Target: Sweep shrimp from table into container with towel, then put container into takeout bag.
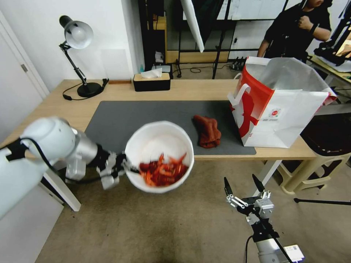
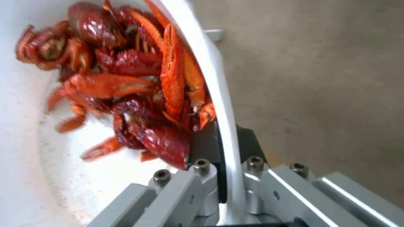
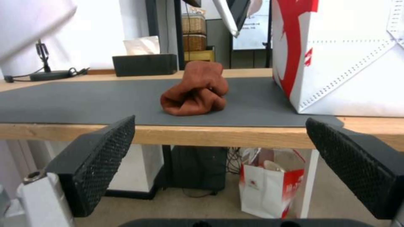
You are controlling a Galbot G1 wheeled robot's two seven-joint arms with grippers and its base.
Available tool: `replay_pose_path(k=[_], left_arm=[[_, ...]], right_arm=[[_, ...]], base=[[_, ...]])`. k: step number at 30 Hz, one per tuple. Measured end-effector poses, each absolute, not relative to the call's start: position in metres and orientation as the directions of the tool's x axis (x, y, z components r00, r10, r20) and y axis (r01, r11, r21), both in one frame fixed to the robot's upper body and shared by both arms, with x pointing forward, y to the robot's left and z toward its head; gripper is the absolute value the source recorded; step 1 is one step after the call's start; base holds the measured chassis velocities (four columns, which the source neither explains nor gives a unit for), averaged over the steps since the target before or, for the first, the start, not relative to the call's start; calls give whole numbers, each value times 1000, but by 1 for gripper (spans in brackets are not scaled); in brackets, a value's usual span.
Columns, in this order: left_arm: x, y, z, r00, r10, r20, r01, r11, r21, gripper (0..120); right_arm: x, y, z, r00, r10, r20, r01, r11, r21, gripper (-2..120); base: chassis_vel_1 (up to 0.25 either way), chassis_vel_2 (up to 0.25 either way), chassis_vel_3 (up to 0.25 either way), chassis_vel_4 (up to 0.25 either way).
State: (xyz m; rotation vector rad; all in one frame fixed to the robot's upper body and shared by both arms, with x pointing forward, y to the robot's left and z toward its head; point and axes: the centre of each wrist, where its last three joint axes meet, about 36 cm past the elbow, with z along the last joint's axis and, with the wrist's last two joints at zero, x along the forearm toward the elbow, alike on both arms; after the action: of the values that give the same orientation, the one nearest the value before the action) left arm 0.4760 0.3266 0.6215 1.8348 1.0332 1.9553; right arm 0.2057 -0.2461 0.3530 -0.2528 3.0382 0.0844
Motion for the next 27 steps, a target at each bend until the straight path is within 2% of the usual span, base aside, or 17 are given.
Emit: replay_pose_path(k=[3,9,14,27], left_arm=[[481,329,625,-172,644,745,280,-693,664,0],[531,324,647,-218,731,646,314,-574,756,0],[588,287,674,-232,790,567,283,-503,817,0],[659,204,694,-200,806,557,243,-510,826,0]], right_arm=[[206,-245,353,-982,-164,-96,-169,984,47,100],[207,-241,350,-980,-176,-95,-180,983,40,100],[206,-239,347,-980,-177,-93,-180,983,29,100],[203,-233,343,-981,-165,-100,-170,985,36,100]], base=[[0,0,0,0],[0,0,0,0],[0,0,0,0],[0,0,0,0]])
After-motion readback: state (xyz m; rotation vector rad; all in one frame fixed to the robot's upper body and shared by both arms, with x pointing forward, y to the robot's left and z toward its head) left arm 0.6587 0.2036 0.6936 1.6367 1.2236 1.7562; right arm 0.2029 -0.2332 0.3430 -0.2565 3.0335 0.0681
